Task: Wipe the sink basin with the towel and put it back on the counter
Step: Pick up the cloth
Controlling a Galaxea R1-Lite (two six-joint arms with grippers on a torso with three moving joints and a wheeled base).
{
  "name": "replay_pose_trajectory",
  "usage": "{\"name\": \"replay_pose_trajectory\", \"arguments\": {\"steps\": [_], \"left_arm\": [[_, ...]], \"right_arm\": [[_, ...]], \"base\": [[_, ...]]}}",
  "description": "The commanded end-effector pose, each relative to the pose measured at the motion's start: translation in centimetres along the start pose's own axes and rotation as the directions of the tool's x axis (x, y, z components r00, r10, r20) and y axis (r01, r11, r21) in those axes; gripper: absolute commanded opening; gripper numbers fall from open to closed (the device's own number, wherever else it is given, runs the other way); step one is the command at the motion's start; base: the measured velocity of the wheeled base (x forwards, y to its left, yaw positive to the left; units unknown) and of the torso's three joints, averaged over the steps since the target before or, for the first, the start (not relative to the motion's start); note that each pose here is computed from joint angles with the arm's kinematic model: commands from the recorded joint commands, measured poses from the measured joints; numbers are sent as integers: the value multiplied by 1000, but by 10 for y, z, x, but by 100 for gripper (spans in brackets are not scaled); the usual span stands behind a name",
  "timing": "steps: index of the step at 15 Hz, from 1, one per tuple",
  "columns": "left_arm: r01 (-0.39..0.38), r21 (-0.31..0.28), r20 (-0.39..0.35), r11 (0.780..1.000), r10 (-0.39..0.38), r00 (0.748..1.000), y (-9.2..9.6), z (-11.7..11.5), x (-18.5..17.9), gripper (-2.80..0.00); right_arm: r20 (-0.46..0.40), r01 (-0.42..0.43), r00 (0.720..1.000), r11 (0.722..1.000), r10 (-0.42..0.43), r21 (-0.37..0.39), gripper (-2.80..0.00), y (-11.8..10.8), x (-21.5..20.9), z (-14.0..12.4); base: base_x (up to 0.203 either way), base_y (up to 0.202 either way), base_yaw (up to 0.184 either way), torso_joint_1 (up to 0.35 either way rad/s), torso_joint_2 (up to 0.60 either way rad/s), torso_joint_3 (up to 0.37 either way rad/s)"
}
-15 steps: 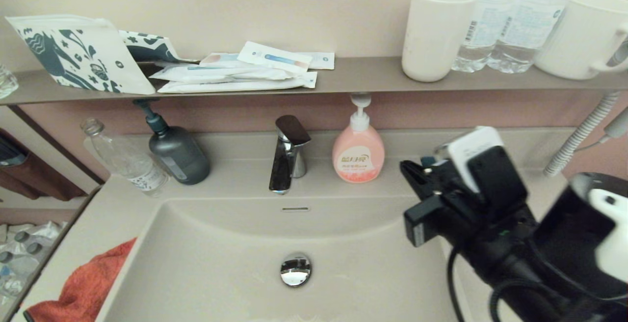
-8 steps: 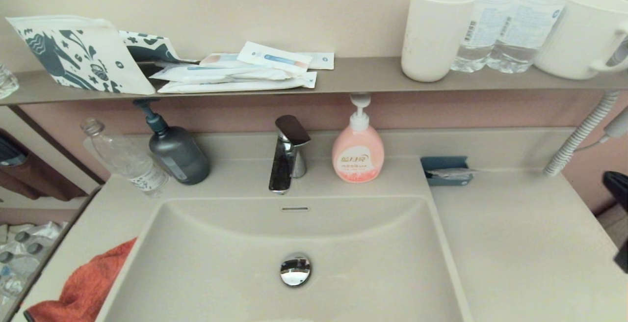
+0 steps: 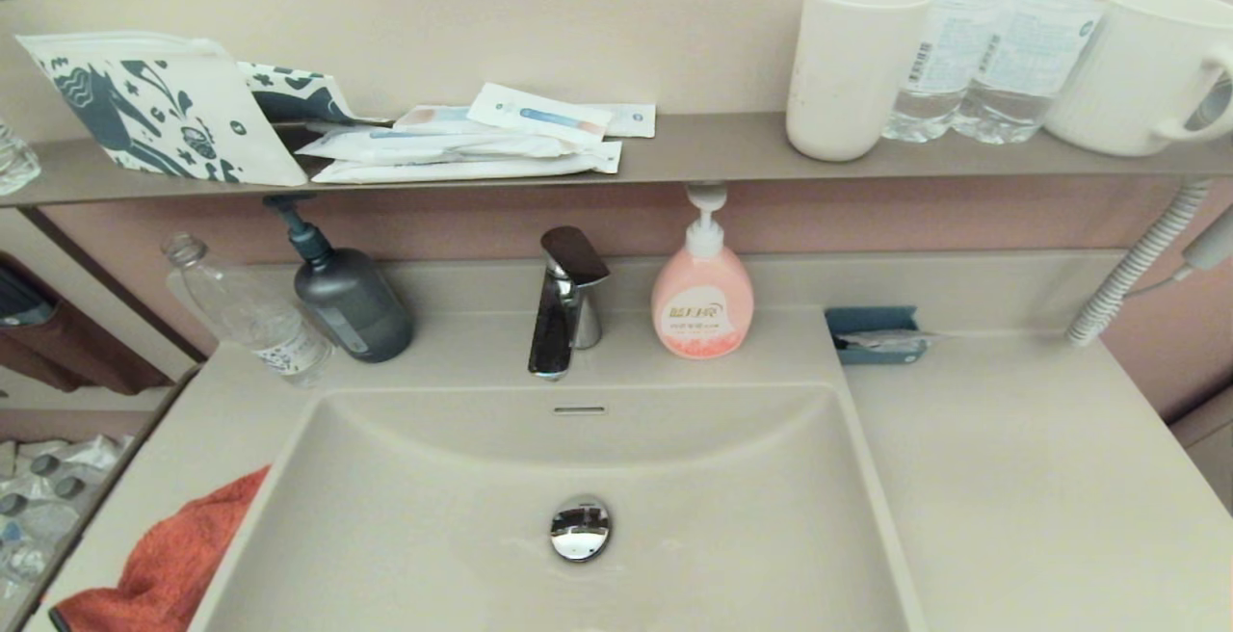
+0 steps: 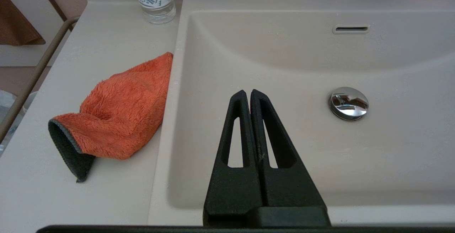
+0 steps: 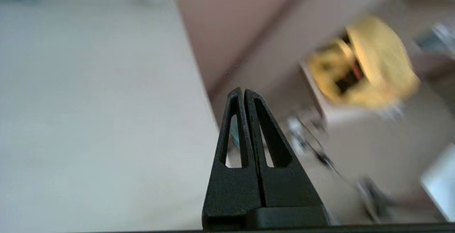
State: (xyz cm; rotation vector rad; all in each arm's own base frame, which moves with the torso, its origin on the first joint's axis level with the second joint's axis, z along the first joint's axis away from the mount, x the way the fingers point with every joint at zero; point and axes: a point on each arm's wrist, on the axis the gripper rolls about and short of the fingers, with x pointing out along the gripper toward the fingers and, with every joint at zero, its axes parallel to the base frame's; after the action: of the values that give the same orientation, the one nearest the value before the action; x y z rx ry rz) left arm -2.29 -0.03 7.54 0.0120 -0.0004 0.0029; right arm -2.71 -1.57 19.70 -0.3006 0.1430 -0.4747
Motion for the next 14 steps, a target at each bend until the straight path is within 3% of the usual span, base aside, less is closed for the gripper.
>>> {"name": "replay_pose_trajectory", "arguments": {"steps": [1,4,5,6,8,10,14], "left_arm": [[0,0,0,1000,0,1000,0,0,0,-280],[0,0,-2,1000,0,1000,0,0,0,-280],[0,0,-1,1000,0,1000,0,0,0,-280],[1,0,-1,1000,-1,1000,0,0,0,-280],[0,0,-2,1000,0,1000,0,0,0,-280],[0,0,-2,1000,0,1000,0,0,0,-280],[0,0,-2,1000,0,1000,0,0,0,-280]], "right_arm": [[-19,71,997,997,-71,5,-280,-2,-12,-7],[4,12,1000,1000,-12,25,-280,3,-17,-28],[26,-48,999,997,46,60,-280,7,-18,-37],[68,-148,988,982,141,120,-280,13,-17,-46],[180,-314,945,915,274,254,-280,22,-17,-59],[248,-423,899,861,361,282,-280,29,-17,-73],[178,-452,891,850,417,272,-280,47,-1,-102]], "base": [[0,0,0,0,0,0],[0,0,0,0,0,0],[0,0,0,0,0,0],[0,0,0,0,0,0],[0,0,0,0,0,0],[0,0,0,0,0,0],[0,0,0,0,0,0]]}}
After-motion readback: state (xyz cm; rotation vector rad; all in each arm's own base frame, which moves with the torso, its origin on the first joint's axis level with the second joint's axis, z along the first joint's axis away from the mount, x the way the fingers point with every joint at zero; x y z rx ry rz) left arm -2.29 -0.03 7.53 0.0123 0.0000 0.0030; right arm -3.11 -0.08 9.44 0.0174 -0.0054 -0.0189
